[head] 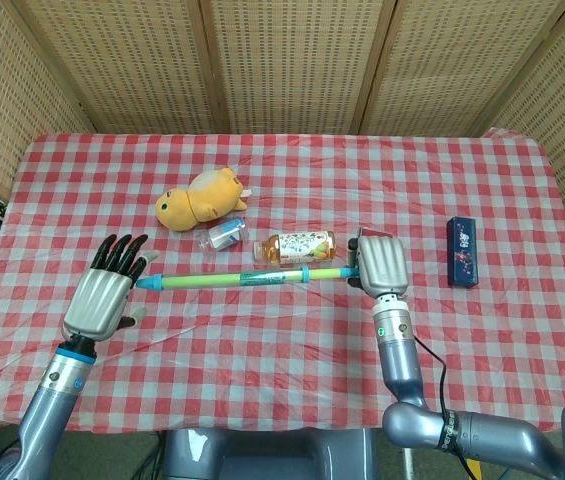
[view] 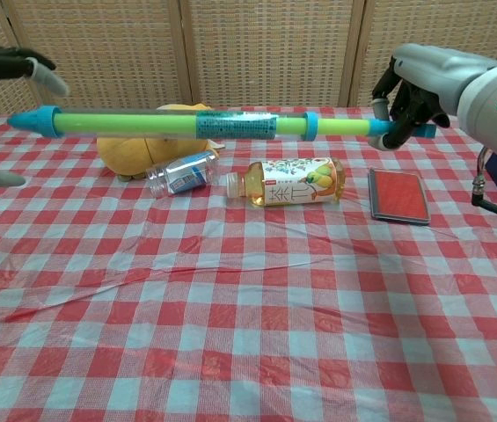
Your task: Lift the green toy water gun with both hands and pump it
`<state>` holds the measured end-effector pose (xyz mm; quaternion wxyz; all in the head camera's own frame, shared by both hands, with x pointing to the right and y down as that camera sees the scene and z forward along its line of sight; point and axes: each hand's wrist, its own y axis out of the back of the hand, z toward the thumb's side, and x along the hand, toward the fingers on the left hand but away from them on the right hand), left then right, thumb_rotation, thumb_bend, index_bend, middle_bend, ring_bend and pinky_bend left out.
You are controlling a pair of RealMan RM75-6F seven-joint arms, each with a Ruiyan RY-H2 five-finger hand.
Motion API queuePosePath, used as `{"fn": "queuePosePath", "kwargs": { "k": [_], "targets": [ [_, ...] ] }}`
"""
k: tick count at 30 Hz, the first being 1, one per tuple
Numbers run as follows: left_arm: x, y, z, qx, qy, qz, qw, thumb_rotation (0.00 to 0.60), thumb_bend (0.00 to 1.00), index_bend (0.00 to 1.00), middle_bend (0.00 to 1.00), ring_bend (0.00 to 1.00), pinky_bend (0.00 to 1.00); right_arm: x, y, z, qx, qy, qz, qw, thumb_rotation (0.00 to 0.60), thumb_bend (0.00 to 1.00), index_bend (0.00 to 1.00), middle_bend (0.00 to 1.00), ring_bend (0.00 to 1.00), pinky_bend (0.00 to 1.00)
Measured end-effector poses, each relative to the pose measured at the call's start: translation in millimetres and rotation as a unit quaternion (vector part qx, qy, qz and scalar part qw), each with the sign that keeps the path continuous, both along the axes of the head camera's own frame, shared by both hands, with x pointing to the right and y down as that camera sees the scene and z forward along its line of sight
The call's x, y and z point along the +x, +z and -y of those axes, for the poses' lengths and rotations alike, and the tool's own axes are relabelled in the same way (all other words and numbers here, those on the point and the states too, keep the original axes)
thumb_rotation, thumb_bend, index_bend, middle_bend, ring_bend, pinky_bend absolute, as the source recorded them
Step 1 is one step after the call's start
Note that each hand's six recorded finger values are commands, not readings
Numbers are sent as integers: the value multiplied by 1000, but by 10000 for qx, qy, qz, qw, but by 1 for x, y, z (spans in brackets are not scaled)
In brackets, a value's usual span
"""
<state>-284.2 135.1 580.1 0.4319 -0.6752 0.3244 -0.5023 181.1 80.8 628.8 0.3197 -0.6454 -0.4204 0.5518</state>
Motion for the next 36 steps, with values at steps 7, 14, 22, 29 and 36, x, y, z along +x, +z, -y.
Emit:
{"fn": "queuePosePath", "kwargs": {
  "k": [7, 14, 22, 29, 36],
  "targets": [
    [32, -18, 31, 1, 82, -156, 9998, 600, 221, 301, 0, 0, 0, -9, -9, 8, 164, 112, -13, 9998, 600, 491, 850, 1000, 1000, 841],
    [55, -32, 53, 108, 125, -234, 9996, 600, 220, 299, 16, 0, 80, -20, -8, 9, 180, 94, -24, 9998, 600, 490, 850, 1000, 1000, 841],
    [66, -34, 64, 107, 165, -48, 9998, 600, 221, 297, 279, 215, 296, -23, 0, 8, 114, 85, -91, 9999, 600, 491, 850, 1000, 1000, 841],
    [66, -29, 66, 50, 152, 49, 9999, 600, 221, 304, 448, 363, 437, -21, 8, 8, 34, 112, -103, 9999, 600, 490, 850, 1000, 1000, 841],
    [63, -21, 65, -80, 133, 151, 9998, 600, 220, 315, 498, 431, 494, -18, 11, 8, 24, 125, -133, 9998, 600, 490, 851, 1000, 1000, 841]
  ]
}}
